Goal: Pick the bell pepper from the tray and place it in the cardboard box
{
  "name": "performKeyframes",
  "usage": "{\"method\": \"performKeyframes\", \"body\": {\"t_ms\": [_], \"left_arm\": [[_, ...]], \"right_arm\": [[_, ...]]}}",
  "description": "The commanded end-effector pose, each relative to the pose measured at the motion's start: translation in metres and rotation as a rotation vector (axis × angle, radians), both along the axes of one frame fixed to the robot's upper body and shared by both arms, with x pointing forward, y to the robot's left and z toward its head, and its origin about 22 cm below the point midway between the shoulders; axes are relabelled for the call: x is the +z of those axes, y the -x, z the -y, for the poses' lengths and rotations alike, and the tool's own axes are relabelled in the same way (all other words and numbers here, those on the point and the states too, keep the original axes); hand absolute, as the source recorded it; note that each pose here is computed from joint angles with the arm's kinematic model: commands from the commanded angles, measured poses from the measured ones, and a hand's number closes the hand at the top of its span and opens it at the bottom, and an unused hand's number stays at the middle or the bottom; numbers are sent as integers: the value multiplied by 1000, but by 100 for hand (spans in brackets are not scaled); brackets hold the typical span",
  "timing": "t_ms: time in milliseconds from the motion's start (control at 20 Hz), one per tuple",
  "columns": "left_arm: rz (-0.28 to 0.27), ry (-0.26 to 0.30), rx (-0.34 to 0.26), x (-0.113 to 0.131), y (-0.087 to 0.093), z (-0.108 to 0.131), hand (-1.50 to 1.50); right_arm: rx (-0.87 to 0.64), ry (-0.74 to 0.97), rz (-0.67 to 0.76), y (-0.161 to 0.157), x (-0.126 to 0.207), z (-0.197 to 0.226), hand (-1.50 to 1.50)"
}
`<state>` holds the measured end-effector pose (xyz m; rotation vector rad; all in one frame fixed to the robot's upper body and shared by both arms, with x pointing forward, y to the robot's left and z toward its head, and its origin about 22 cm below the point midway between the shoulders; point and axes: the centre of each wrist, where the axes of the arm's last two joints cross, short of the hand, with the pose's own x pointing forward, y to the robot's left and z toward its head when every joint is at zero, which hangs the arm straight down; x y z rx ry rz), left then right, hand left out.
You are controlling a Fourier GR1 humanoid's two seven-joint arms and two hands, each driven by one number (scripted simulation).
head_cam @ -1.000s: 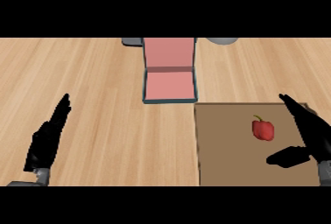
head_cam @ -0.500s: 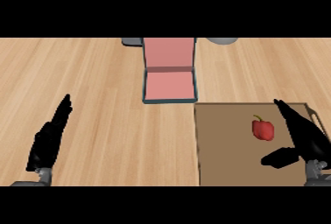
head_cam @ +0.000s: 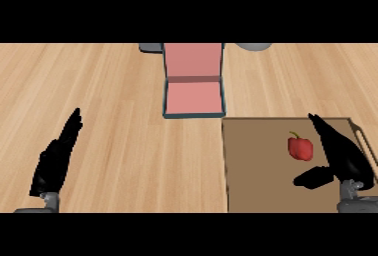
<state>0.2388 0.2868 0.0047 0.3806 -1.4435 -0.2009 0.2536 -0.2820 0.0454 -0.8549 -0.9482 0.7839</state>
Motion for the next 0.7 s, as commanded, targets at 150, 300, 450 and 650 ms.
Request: {"method": "performKeyframes", "body": {"t_ms": [150,300,450,650], "left_arm": [[-3,-8,4,13,-2,3,0],[-9,15,18,5,-3,-19,0],[4,14,-1,9,24,3,0],[9,6,9,10,-16,2,0]], "right_arm": [[-7,-10,-1,-23,11,5,-150],[-9,-7,5,3,-19,-2,-150],[0,-9,-9,-7,-32,9,-150],[4,-10,-7,-14,-26,9,-150]]}}
